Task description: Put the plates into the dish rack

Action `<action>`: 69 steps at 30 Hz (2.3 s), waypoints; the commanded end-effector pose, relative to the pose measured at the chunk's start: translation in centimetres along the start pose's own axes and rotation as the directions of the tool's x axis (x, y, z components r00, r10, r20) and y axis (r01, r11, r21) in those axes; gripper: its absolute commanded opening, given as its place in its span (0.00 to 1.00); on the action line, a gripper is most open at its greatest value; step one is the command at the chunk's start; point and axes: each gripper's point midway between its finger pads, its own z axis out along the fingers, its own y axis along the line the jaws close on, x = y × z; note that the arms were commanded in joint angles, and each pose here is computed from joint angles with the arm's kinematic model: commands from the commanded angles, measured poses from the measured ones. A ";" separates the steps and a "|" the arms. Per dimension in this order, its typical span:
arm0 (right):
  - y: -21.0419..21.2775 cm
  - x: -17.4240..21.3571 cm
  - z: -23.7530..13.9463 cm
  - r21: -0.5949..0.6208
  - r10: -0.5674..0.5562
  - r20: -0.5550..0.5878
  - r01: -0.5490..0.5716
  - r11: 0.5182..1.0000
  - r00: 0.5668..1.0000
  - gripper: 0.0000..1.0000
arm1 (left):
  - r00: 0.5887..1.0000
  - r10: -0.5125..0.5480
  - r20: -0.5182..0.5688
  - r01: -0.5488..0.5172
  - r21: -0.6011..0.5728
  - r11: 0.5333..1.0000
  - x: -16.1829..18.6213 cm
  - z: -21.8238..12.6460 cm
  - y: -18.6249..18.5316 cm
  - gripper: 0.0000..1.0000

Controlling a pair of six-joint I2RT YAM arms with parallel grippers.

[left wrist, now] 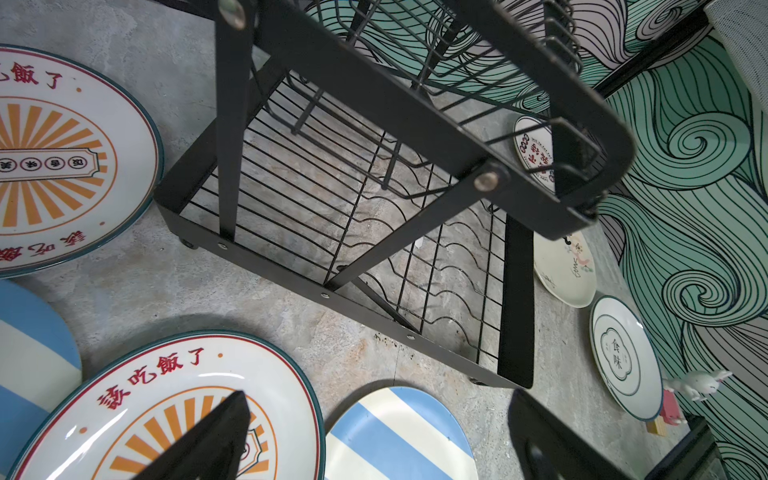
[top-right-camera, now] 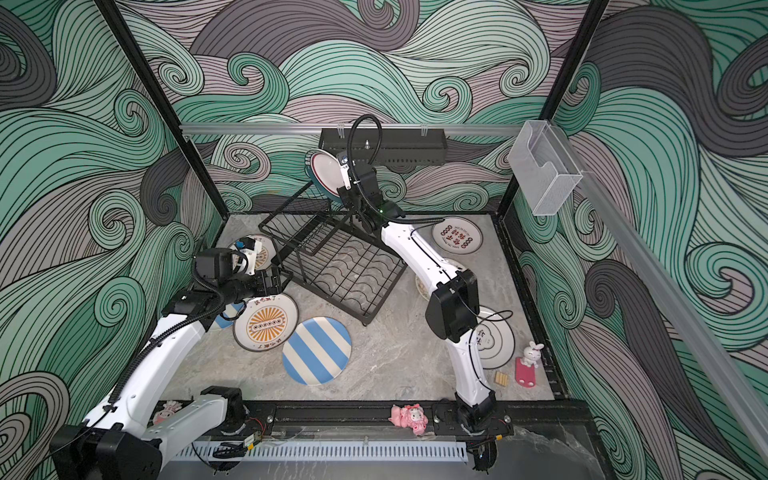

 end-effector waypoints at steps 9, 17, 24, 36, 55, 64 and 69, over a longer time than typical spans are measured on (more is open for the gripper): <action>0.4 -1.2 1.2 0.009 0.014 0.059 -0.014 1.000 0.998 0.04 | 1.000 -0.003 0.004 0.003 -0.001 1.000 -0.2 0.0 0.2 0.99; 0.4 -1.6 1.1 0.005 -0.020 0.056 0.020 1.000 0.998 0.28 | 1.000 0.000 0.011 0.001 -0.012 1.000 -0.4 -0.1 0.4 0.99; 0.5 -3.1 0.1 -0.035 -0.050 0.062 0.052 0.998 0.997 0.49 | 0.999 -0.035 0.031 0.035 0.008 0.999 -1.4 -0.7 -0.3 0.99; -1.0 -3.9 -8.8 -0.152 0.017 -0.009 -0.018 0.988 1.000 0.75 | 0.993 -0.121 0.001 0.121 -0.033 0.992 1.1 0.9 0.6 0.98; 0.9 24.8 -18.7 -0.078 0.400 -0.551 -0.522 0.849 0.733 0.83 | 0.999 -0.030 -0.030 0.024 -0.167 0.986 0.8 7.6 0.5 0.99; 1.2 29.8 -16.9 0.019 0.380 -0.619 -0.471 0.882 0.687 0.84 | 1.000 -0.025 -0.007 0.022 -0.287 0.958 -0.1 7.6 2.5 0.99; 1.2 31.3 -15.7 0.047 0.376 -0.634 -0.451 0.891 0.676 0.84 | 0.999 -0.010 0.033 0.020 -0.323 0.946 -0.9 6.7 3.2 0.99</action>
